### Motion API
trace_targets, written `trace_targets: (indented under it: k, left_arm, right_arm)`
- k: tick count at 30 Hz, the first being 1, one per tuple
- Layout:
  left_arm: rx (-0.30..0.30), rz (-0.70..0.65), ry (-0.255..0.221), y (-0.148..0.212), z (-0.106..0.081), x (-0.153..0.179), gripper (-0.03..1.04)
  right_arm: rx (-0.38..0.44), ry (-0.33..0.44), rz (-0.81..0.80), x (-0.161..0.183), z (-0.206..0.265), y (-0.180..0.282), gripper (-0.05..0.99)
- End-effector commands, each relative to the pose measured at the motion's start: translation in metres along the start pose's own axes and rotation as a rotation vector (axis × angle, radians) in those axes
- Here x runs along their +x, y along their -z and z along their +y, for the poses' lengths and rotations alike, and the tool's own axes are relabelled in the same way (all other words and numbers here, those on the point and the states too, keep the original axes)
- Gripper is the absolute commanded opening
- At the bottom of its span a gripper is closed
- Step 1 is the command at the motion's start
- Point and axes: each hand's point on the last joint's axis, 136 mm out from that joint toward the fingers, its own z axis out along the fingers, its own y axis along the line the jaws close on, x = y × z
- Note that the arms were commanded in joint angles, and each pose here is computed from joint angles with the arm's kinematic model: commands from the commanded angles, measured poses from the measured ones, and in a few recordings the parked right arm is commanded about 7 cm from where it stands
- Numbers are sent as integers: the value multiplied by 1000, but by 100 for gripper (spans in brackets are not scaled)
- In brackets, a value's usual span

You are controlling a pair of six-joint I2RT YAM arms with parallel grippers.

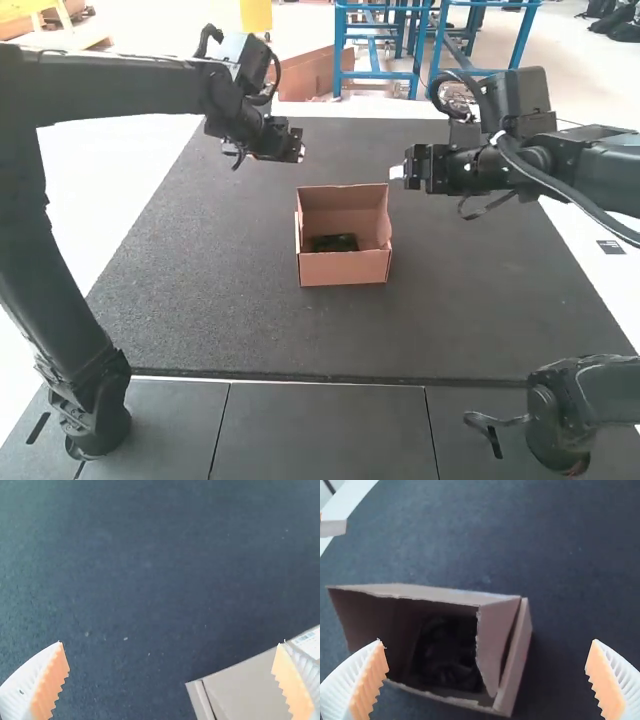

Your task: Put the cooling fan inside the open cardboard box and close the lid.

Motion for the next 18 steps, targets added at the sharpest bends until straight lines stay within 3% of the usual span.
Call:
trace_targets:
  k: [1,5,9,18]
  left_arm:
    - [49,-29,-47,3,-34,-18,96]
    - [88,-8,-92,-1,-63,-16,96]
    - [113,22,-119,-9,-80,-7,96]
    - [126,153,-166,-24,-97,38,96]
  right_arm:
    - [3,21,-24,-14,3,24,90]
    - [6,12,73,-4,6,43,90]
    - [6,5,114,-8,10,61,90]
    - [-29,-65,130,-20,20,82,90]
